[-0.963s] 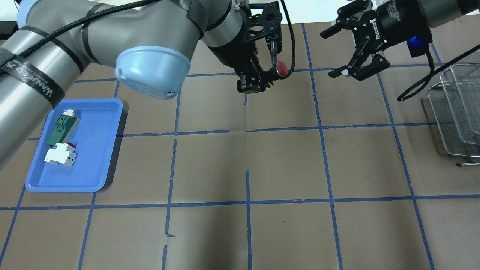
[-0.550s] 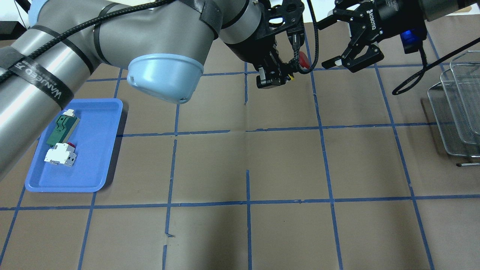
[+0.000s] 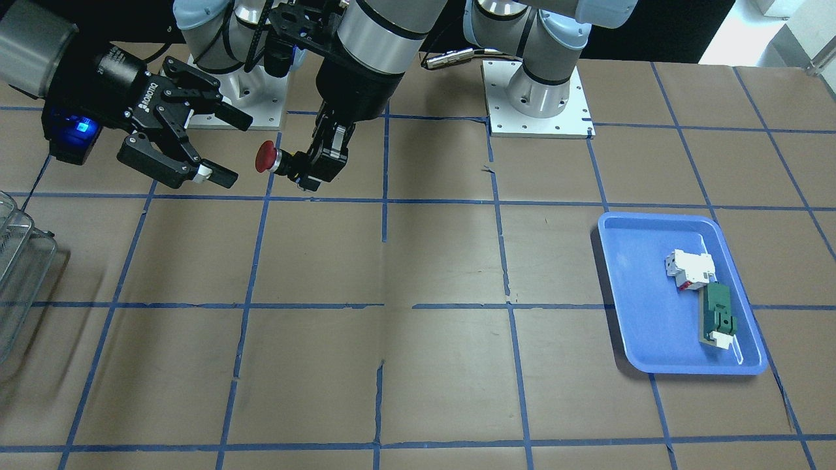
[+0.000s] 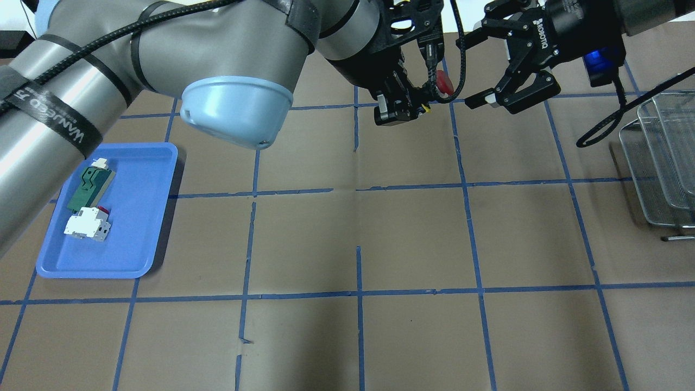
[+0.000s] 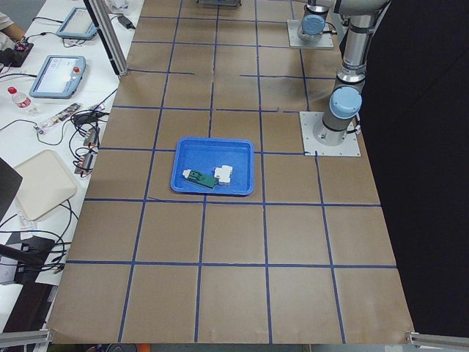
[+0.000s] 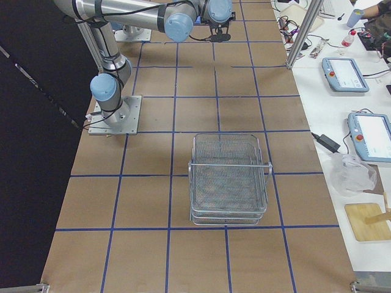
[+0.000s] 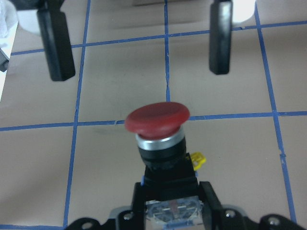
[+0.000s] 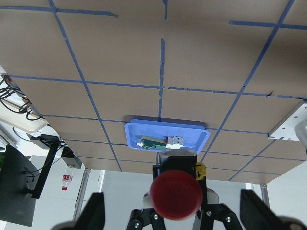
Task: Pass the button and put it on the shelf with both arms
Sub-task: 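Close the right gripper on the button body below the left gripper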
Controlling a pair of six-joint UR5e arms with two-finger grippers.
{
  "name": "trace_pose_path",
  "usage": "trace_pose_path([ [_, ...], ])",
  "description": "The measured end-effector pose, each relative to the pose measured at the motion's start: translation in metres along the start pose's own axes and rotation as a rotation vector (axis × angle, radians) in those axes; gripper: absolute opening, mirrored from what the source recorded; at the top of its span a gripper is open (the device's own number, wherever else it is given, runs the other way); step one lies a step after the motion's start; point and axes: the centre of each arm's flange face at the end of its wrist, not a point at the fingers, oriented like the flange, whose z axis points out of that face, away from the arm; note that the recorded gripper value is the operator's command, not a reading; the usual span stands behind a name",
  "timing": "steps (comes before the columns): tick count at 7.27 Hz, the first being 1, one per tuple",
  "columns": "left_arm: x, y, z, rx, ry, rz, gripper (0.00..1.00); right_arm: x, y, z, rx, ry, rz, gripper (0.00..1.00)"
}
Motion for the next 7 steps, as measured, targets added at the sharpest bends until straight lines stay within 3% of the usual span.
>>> trace_pose_path([
  [3, 0.000, 0.000, 0.000, 0.000, 0.000, 0.000, 0.00, -0.002, 0.005, 0.022, -0.006, 0.036, -0.005, 1.00],
  [7, 0.000, 0.000, 0.000, 0.000, 0.000, 0.000, 0.00, -0.006, 0.003, 0.029, -0.004, 0.044, 0.000, 1.00],
])
